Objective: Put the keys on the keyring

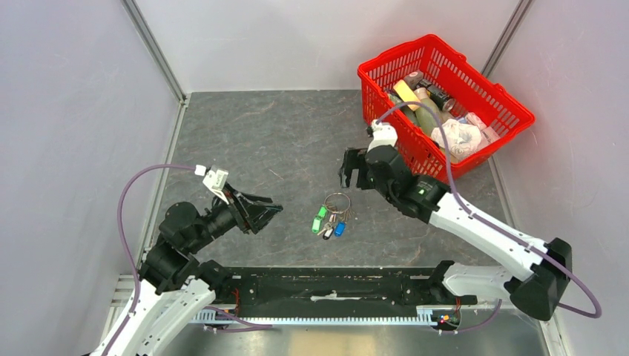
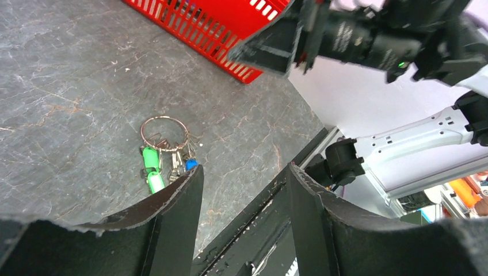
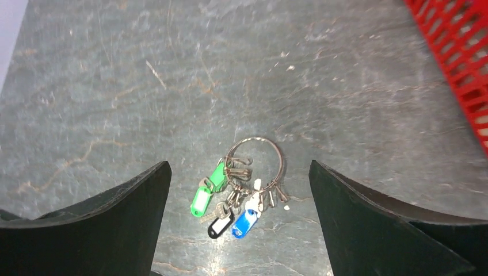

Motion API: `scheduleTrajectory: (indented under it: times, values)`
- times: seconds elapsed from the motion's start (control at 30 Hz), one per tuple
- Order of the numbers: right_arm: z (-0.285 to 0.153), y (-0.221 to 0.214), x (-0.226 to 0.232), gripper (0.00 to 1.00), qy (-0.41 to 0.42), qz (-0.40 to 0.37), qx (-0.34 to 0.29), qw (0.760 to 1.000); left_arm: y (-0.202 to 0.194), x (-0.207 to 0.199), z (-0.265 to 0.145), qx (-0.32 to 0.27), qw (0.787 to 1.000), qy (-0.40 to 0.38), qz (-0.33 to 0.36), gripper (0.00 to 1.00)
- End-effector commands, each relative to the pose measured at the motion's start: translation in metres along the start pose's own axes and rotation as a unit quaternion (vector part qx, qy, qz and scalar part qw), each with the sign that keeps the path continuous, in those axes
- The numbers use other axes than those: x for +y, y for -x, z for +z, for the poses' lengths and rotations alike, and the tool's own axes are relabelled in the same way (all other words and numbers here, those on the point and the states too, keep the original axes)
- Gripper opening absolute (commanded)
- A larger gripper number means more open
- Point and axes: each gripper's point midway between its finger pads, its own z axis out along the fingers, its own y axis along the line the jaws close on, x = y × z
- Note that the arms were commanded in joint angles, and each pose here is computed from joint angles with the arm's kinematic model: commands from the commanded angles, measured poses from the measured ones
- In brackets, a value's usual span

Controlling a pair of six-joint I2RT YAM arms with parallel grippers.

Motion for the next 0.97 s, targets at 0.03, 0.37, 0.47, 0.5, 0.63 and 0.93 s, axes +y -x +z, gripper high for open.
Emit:
scheduleTrajectory:
  times: [0.03, 0.37, 0.47, 0.5, 0.63, 0.93]
  values:
    - [-0.039, 0.055, -0.023, 0.97, -0.076, 0.02, -0.05, 0.996, 0.026, -0.004, 0.007, -0.03, 0.999, 0.003, 0.035, 0.61]
    - [-0.09, 0.082, -0.048, 0.97, -0.073, -0.018, -0.131, 0.989, 0.046, -0.006, 0.022, -0.042, 0.997, 0.006, 0.064, 0.61]
    - [-0.101, 0.088, -0.052, 0.97, -0.075, -0.023, -0.14, 0.987, 0.051, -0.008, 0.025, -0.046, 0.996, 0.004, 0.073, 0.61]
    - [-0.104, 0.091, -0.052, 0.97, -0.075, -0.024, -0.141, 0.987, 0.054, -0.008, 0.026, -0.048, 0.996, 0.003, 0.076, 0.61]
    - [-0.111, 0.099, -0.047, 0.97, -0.062, -0.026, -0.145, 0.987, 0.061, -0.012, 0.028, -0.052, 0.995, -0.001, 0.085, 0.61]
    - [-0.12, 0.11, 0.015, 0.97, 0.08, -0.055, -0.111, 0.989, 0.068, -0.019, 0.024, -0.061, 0.994, -0.008, 0.091, 0.62]
